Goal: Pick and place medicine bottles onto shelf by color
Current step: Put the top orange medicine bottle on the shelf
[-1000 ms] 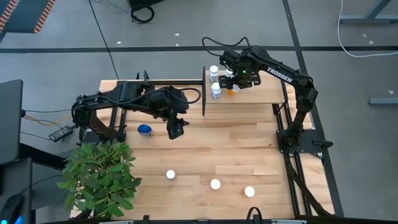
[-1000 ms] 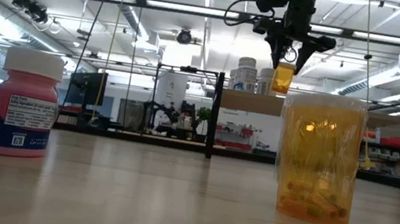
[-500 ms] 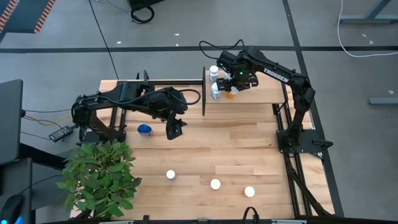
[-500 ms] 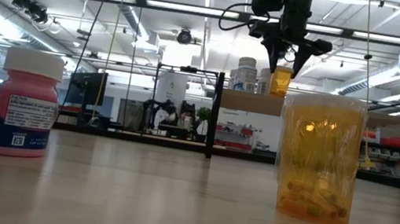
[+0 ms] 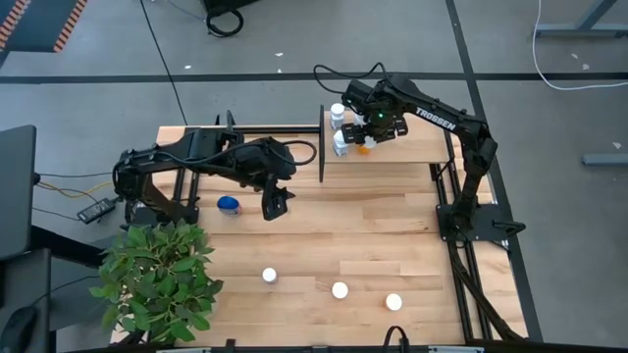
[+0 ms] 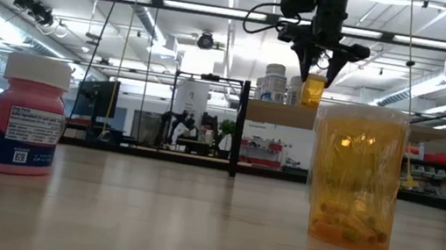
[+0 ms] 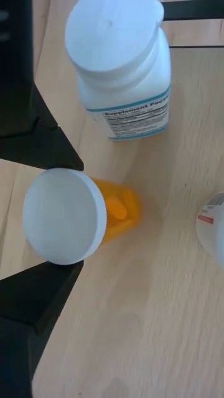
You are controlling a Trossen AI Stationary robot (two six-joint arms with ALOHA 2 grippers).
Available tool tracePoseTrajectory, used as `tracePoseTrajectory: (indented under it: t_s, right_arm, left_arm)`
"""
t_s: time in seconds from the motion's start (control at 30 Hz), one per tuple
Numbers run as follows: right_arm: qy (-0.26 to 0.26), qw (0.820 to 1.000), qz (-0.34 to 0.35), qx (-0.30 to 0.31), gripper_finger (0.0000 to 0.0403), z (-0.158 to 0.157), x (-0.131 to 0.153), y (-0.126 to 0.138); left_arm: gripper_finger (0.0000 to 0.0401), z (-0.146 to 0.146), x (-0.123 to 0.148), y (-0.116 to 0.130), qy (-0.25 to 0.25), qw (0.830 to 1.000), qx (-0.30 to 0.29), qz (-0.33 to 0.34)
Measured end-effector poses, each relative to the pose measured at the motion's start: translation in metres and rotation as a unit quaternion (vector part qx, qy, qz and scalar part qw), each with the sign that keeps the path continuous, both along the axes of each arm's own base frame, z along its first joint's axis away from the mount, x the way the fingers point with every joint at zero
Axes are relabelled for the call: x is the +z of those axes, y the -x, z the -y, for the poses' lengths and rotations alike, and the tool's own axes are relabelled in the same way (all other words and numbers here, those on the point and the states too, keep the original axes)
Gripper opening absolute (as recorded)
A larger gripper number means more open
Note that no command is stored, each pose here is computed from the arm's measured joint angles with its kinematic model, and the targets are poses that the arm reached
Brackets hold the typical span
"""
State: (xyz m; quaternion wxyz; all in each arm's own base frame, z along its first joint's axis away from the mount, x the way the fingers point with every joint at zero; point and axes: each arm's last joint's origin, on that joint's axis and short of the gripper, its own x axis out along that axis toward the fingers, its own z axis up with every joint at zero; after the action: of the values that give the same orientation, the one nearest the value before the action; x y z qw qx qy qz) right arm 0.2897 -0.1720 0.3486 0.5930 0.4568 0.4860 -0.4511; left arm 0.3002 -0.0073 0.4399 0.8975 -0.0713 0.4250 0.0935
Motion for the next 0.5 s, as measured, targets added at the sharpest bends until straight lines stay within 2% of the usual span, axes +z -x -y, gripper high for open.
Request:
tracePoseTrajectory:
  t_s: [0.3, 0.5]
  right_arm:
    - [-0.005, 1.0, 0.002, 0.002, 0.0272, -0.0003, 0.0001, 0.0]
    - [0.003, 1.0, 0.005, 0.009, 0.0276, 0.0005, 0.0003, -0.0009]
  left_arm:
    - [0.0231, 0.0, -0.0008, 0.001, 0.0, 1.0, 0.0, -0.007]
    - [0.0231, -0.0001, -0.0018, 0.0024, -0.001, 1.0, 0.0, -0.015]
